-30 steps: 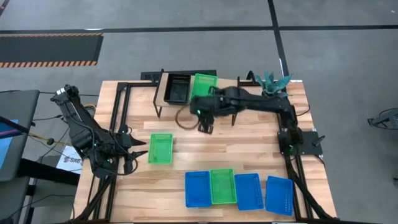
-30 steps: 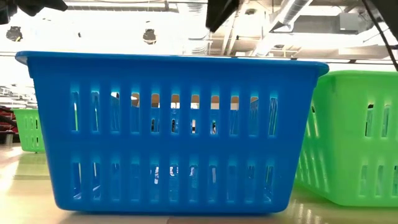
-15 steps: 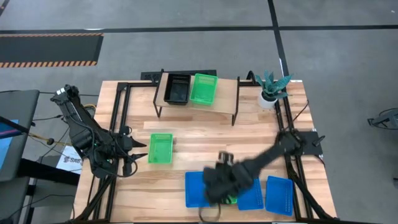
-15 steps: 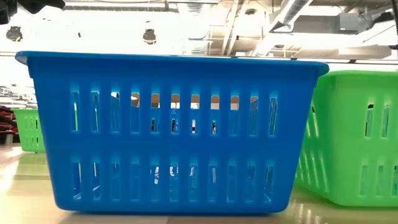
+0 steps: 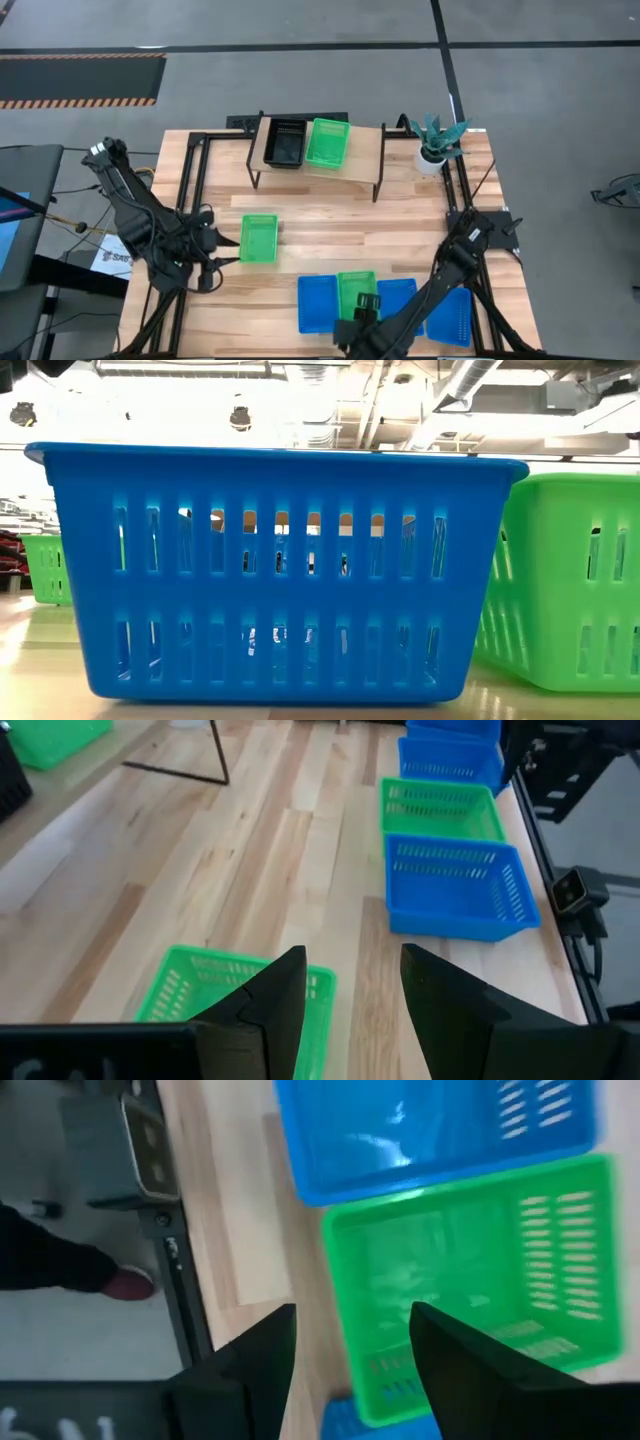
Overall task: Stack baskets on shelf by color
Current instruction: Stack the bottom green bin on the green bin on the shelf
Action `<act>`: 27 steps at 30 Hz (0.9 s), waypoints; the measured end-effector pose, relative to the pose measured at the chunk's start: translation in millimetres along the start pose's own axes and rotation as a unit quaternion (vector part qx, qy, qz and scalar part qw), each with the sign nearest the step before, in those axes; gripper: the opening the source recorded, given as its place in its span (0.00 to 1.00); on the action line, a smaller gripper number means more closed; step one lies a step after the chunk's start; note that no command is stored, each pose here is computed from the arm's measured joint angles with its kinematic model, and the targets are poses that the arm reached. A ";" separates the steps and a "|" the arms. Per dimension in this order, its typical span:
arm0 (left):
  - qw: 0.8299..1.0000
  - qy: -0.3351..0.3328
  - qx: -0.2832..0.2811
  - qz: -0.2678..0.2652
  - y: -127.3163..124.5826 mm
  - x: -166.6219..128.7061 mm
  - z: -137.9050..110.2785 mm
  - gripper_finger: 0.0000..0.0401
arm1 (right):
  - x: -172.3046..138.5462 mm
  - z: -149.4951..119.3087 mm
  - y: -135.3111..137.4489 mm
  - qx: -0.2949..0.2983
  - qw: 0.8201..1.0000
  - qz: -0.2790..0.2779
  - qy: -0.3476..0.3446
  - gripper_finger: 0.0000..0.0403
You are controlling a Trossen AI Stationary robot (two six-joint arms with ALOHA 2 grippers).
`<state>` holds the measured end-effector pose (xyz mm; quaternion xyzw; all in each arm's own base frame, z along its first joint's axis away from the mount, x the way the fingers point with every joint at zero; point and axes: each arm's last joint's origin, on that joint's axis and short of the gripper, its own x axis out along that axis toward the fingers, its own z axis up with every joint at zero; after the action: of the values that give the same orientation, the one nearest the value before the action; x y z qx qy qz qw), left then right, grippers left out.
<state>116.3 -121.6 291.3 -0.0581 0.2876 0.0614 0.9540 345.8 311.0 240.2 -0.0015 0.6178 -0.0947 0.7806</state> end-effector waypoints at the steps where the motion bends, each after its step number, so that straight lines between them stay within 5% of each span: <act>1: 1.000 0.002 -0.001 -0.001 -1.2 0.9 -0.4 0.38 | 4.1 -0.3 1.5 -0.001 1.000 -0.001 0.006 0.55; 27: 1.000 0.017 0.003 0.002 -8.0 7.4 -3.8 0.38 | 14.4 9.9 -2.4 -0.002 1.000 0.011 0.019 0.53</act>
<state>121.6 -129.4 284.6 -0.0553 0.3036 0.0613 0.9492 358.1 305.3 228.9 0.0054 0.6326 -0.0848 0.7698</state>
